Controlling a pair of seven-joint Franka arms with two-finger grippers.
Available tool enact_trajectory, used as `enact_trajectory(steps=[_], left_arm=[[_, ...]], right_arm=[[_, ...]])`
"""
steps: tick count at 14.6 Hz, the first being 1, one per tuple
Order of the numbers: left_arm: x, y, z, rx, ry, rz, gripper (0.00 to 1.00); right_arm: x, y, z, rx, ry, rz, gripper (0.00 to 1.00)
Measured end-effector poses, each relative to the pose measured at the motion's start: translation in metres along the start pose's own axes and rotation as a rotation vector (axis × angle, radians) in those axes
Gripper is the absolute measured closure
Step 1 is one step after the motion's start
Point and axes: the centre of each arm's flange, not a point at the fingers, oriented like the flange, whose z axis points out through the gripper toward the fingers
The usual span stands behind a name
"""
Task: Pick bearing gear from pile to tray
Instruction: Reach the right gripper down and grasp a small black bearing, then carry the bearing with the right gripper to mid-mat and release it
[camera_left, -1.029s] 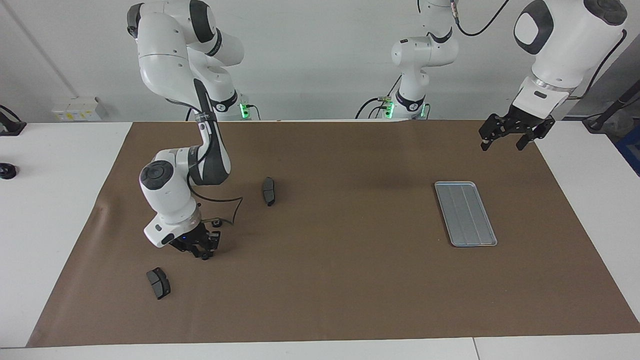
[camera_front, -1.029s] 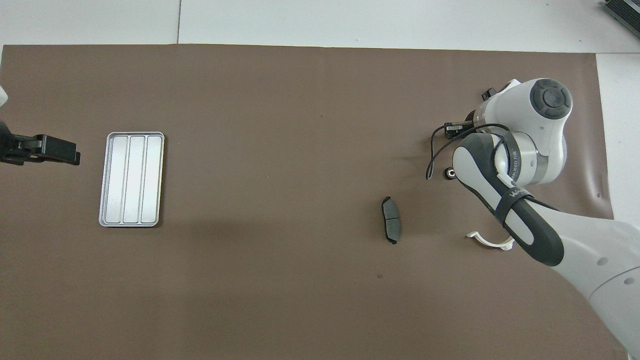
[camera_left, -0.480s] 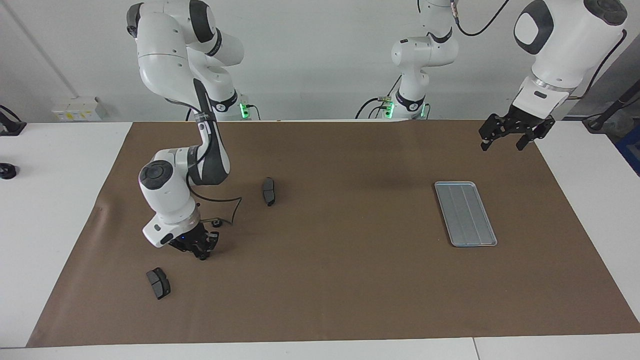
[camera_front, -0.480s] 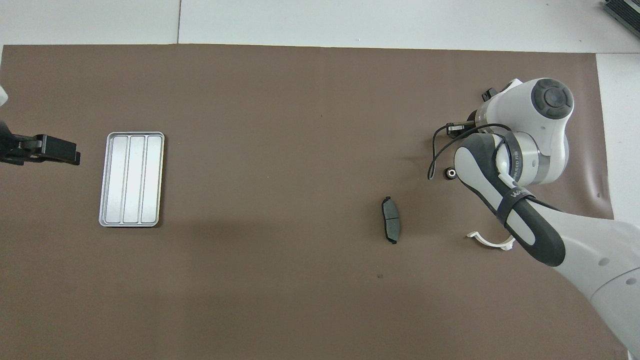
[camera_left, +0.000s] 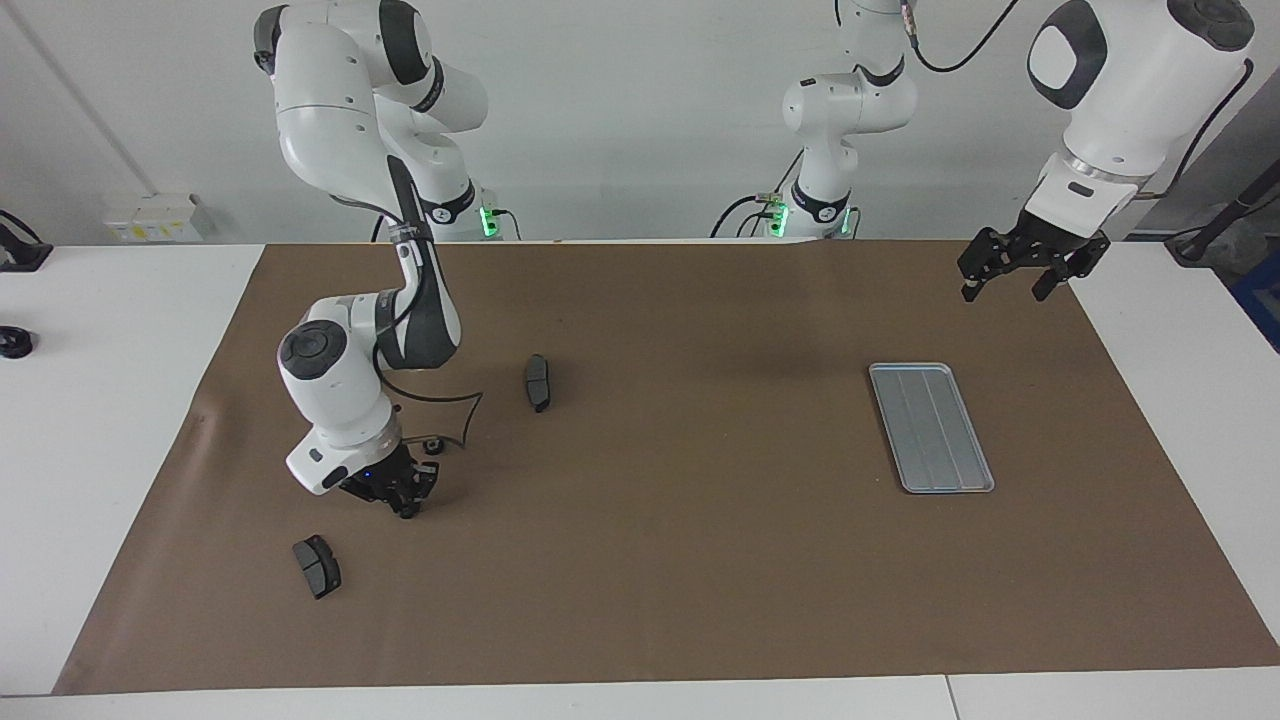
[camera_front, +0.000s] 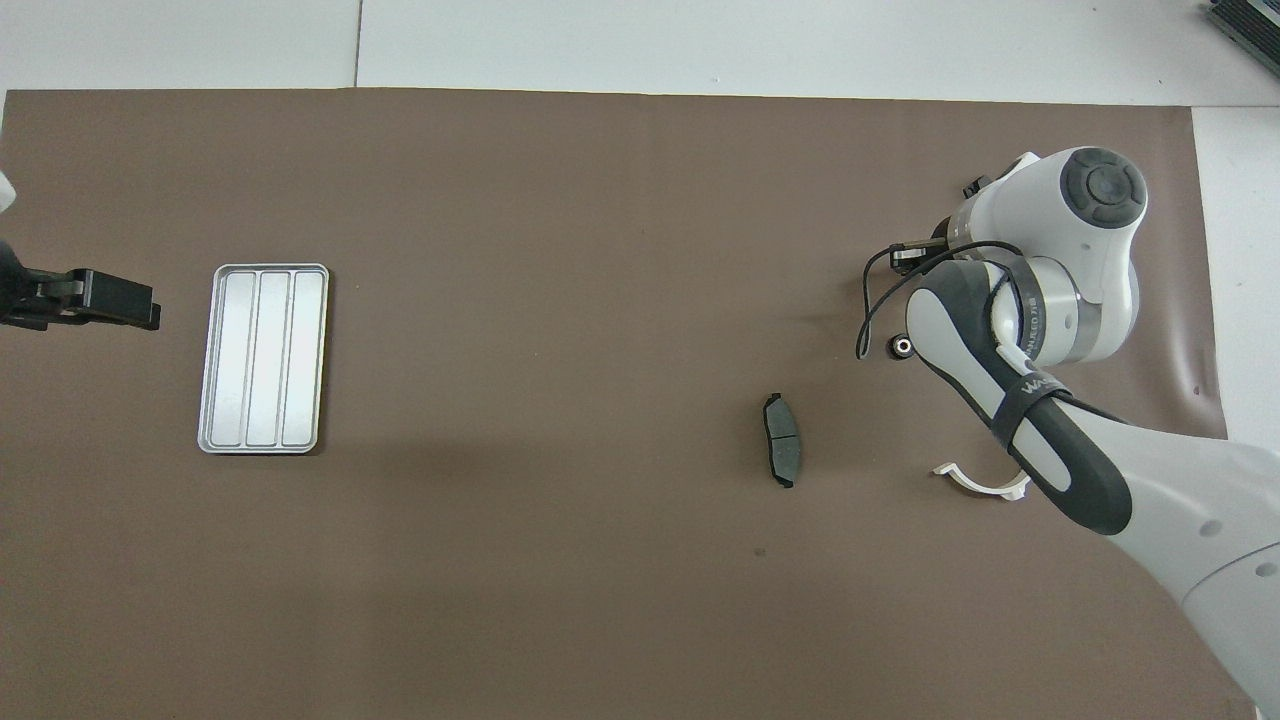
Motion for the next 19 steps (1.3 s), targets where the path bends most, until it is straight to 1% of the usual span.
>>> enact_trajectory(steps=[2,4,6,9,10,12,15,17,19], left_arm=[[0.0,0.0,0.0,0.0,0.0,0.0,0.0],[0.0,0.0,0.0,0.0,0.0,0.0,0.0],[0.0,0.0,0.0,0.0,0.0,0.0,0.0],[0.0,0.0,0.0,0.0,0.0,0.0,0.0],[0.0,0.0,0.0,0.0,0.0,0.0,0.0],[0.0,0.0,0.0,0.0,0.0,0.0,0.0],[0.0,0.0,0.0,0.0,0.0,0.0,0.0],[0.0,0.0,0.0,0.0,0.0,0.0,0.0],[0.0,0.0,0.0,0.0,0.0,0.0,0.0]], right_arm=[[0.008,-0.011,-0.035,0.002,0.014,0.011,0.77],[0.009,-0.044,-0.064,0.01,0.035,0.029,0.77],[0.001,-0.11,-0.076,0.029,0.047,0.085,0.77],[-0.029,-0.227,-0.084,0.062,0.047,0.186,0.77],[-0.039,-0.255,-0.083,0.068,0.041,0.202,0.77],[-0.053,-0.293,-0.073,0.078,0.032,0.246,0.77],[-0.069,-0.348,-0.044,0.119,0.05,0.303,0.77],[-0.083,-0.377,-0.03,0.128,0.045,0.318,0.77],[-0.094,-0.4,-0.024,0.14,0.061,0.318,0.77]])
